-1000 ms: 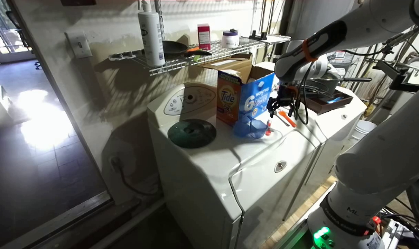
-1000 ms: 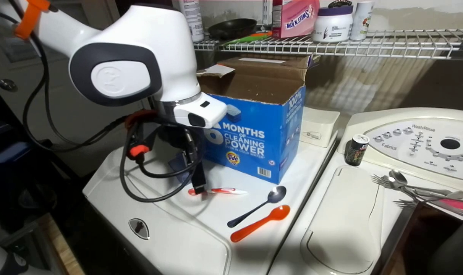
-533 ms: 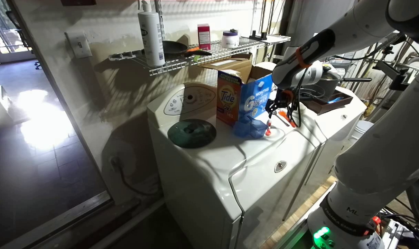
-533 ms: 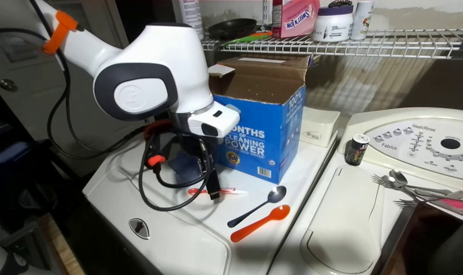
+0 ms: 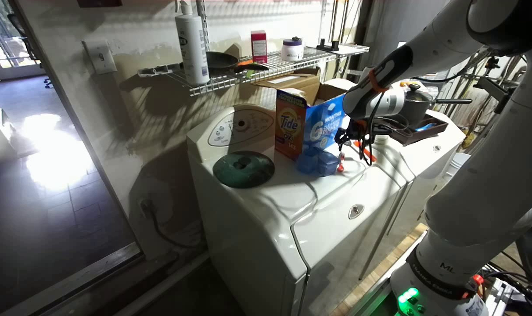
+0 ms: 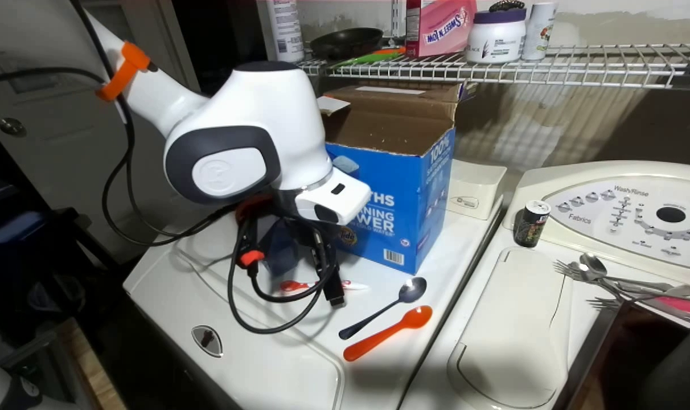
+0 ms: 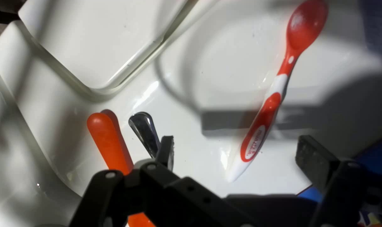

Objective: Use the pink and white spoon to some of the contents of the blue box into the blue cup on the right

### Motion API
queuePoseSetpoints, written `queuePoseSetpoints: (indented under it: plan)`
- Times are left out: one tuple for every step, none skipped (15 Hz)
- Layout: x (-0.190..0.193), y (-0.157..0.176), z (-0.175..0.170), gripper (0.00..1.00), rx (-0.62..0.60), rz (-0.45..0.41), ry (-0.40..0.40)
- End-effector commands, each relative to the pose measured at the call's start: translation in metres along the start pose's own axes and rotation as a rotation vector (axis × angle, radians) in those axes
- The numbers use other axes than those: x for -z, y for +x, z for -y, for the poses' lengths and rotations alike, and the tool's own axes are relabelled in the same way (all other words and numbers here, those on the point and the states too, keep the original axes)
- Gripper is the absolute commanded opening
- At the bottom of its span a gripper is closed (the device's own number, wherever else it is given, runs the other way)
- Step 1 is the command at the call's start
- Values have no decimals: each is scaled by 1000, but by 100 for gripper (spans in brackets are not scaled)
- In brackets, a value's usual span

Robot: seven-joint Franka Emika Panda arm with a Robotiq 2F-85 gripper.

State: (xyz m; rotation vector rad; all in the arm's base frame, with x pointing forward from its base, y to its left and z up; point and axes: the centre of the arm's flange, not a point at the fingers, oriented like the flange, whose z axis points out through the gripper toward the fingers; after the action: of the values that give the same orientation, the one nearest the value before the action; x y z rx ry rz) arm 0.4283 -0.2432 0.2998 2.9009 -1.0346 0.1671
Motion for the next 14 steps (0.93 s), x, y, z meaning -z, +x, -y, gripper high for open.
queuePoseSetpoints:
  plan:
    - [-15,15,2,100,-57,-7,41]
    - [-17,16,3,100,-67,-5,46]
    - [-19,18,3,100,-78,-3,52]
    - [-20,20,3,100,-90,-2,56]
    - [-22,22,3,100,-99,0,58]
    - [-22,24,3,100,-107,4,59]
    - [-25,26,3,99,-114,7,61]
    - [-24,29,3,95,-117,8,60]
    - [-26,30,3,90,-121,10,60]
    - [-27,32,3,84,-124,10,60]
    - [-27,34,3,83,-124,11,58]
    - [-28,35,4,83,-124,11,57]
    - [-29,36,4,79,-124,12,55]
    - [-30,38,4,83,-123,12,54]
